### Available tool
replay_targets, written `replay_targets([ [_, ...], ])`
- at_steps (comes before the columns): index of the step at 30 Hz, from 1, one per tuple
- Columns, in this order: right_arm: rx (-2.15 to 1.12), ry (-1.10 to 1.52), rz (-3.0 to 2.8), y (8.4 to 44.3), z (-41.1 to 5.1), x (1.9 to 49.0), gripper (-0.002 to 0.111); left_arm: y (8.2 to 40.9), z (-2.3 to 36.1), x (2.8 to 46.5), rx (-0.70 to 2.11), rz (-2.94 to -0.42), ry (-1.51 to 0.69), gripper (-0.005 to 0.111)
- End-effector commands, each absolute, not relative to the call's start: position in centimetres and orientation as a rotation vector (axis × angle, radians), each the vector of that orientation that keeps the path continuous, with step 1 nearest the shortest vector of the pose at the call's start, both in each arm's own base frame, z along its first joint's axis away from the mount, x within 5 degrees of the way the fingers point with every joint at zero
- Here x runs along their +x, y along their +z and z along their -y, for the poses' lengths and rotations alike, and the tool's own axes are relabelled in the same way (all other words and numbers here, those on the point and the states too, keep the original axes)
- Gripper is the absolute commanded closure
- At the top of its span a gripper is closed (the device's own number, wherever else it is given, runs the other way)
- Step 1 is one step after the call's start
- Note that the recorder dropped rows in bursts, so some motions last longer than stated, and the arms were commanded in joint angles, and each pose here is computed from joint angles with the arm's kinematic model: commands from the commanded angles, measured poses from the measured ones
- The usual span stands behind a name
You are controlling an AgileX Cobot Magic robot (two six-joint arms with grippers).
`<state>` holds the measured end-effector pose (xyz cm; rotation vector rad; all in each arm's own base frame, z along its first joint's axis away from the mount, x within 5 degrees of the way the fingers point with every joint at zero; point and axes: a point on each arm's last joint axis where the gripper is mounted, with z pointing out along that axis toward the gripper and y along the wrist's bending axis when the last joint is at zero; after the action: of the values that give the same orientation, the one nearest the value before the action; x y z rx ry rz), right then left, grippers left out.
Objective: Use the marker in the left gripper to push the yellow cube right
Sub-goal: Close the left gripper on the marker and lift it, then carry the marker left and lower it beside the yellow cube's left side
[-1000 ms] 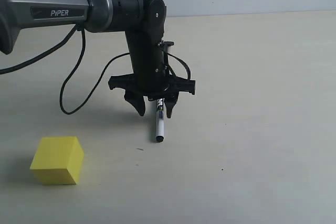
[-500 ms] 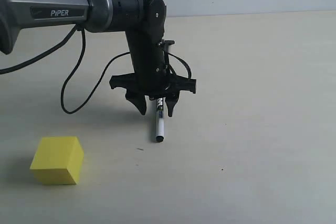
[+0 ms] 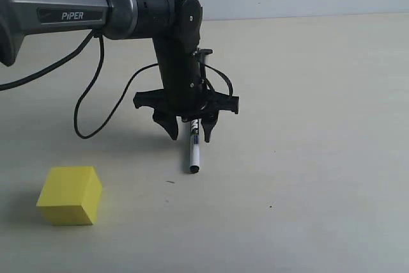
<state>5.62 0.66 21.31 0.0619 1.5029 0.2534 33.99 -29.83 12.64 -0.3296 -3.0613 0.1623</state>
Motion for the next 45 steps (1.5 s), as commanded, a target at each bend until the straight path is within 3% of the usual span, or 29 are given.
replay_targets([
  [1, 0.067, 0.25, -1.501, 21.2, -0.6, 5.6, 0.108, 12.8, 29.9, 33.8, -0.337, 3.048, 0.153, 0.049],
  [19, 0.067, 0.25, -1.501, 21.2, -0.6, 5.6, 0.108, 12.0, 30.0, 33.9, -0.34, 3.054, 0.157, 0.051],
  [27, 0.067, 0.25, -1.501, 21.2, -0.6, 5.6, 0.108, 12.0, 30.1, 34.0, -0.414, 3.051, 0.163, 0.103],
  [31, 0.067, 0.25, -1.501, 21.2, -0.6, 5.6, 0.108, 12.7, 30.0, 33.8, -0.551, 3.02, 0.171, 0.107],
  [35, 0.067, 0.25, -1.501, 21.2, -0.6, 5.6, 0.108, 15.9, 30.2, 33.9, -0.784, 2.982, 0.195, 0.107],
  [41, 0.067, 0.25, -1.501, 21.2, -0.6, 5.6, 0.108, 23.7, 29.3, 34.5, -1.157, 3.109, 0.161, 0.107],
  [45, 0.067, 0.25, -1.501, 21.2, -0.6, 5.6, 0.108, 28.6, 27.7, 33.1, -1.591, 3.042, 0.111, 0.107],
])
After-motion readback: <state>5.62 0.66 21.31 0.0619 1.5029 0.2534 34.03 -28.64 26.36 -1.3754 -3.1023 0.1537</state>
